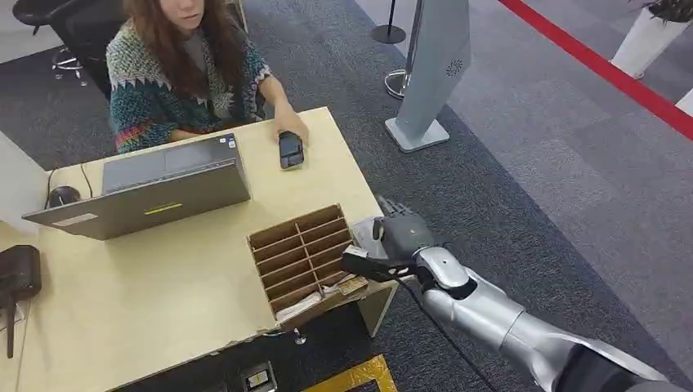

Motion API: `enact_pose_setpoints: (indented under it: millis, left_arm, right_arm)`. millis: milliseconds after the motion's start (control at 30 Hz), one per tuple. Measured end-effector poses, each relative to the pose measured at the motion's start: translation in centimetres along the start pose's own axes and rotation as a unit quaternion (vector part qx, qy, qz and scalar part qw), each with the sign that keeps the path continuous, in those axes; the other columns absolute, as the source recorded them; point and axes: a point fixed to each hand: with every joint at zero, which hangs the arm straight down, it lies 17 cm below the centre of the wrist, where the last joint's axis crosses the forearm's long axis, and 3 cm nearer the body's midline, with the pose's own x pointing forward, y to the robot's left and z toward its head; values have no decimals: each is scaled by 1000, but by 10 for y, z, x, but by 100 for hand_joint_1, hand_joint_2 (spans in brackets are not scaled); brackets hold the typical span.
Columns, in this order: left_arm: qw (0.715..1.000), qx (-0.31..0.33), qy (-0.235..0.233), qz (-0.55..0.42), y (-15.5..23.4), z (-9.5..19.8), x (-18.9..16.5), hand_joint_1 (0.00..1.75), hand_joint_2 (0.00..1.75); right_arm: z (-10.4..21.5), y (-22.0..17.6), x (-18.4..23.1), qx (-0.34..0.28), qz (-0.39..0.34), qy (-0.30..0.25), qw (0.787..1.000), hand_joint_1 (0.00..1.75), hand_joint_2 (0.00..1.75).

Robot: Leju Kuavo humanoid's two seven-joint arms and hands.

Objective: Pass the card to the sensor for recognition and then transmit it.

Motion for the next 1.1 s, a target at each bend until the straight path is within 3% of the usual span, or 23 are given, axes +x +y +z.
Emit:
enact_pose_setpoints:
  millis: [1100]
  left_arm:
    - [1000, -4, 2, -7, -2, 1, 0, 0, 0]
  right_arm:
    - [10, 8, 6, -5, -21, 9, 1000, 175, 175]
